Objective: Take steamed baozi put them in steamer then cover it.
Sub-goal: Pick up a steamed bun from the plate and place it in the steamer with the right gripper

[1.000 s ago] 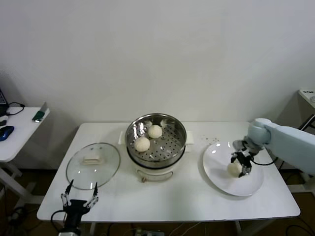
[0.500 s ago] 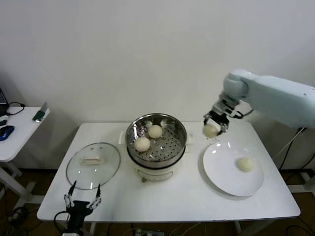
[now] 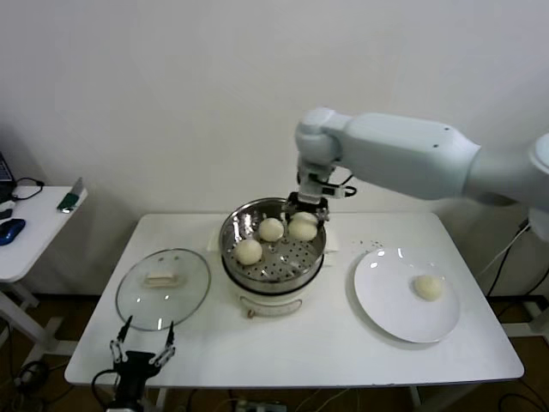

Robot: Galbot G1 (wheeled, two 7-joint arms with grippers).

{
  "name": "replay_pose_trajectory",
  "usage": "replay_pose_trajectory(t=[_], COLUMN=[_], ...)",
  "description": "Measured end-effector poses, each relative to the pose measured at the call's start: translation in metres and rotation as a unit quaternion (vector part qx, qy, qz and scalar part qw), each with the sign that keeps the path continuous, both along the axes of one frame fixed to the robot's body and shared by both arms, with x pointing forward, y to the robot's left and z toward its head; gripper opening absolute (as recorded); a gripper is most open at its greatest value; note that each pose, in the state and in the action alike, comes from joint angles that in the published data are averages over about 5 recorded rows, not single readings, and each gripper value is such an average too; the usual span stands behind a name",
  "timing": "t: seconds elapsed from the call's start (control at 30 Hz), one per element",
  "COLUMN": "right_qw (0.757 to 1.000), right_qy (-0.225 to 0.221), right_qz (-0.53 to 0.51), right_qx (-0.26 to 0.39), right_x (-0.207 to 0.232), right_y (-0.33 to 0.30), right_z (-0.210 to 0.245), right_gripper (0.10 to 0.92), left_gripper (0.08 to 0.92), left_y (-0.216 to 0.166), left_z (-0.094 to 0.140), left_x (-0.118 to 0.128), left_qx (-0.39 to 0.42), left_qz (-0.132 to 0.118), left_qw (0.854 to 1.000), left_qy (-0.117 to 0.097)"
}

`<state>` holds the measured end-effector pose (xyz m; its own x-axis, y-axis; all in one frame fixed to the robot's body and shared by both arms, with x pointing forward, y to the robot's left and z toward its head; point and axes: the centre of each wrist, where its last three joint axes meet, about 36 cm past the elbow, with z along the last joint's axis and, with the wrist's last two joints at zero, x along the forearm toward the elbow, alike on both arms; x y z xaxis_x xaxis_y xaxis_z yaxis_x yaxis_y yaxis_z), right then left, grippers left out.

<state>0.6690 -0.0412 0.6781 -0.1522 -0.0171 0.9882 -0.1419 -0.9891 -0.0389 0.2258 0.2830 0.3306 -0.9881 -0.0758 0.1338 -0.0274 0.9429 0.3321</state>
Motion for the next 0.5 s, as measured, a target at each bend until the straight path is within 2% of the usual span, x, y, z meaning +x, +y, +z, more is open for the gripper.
replay_pose_trajectory(t=[0.23, 0.5], right_qw=[0.998, 0.994], right_qy=[0.015, 0.029], right_qz=[0.062, 0.090], right_qx=[-0.028, -0.045], right_x=[-0.016, -0.025], right_y=[0.046, 0.067], right_z=[-0.039, -0.071], right_gripper=[0.712, 0.722], left_gripper=[0.823, 0.823], left_y=[-0.002, -0.003], left_z=[0.004, 0.004], left_x=[0.005, 0.006], left_qx=[-0.001, -0.002], left_qz=[-0.005, -0.005], left_qw=[1.000, 1.000], left_qy=[-0.006, -0.006])
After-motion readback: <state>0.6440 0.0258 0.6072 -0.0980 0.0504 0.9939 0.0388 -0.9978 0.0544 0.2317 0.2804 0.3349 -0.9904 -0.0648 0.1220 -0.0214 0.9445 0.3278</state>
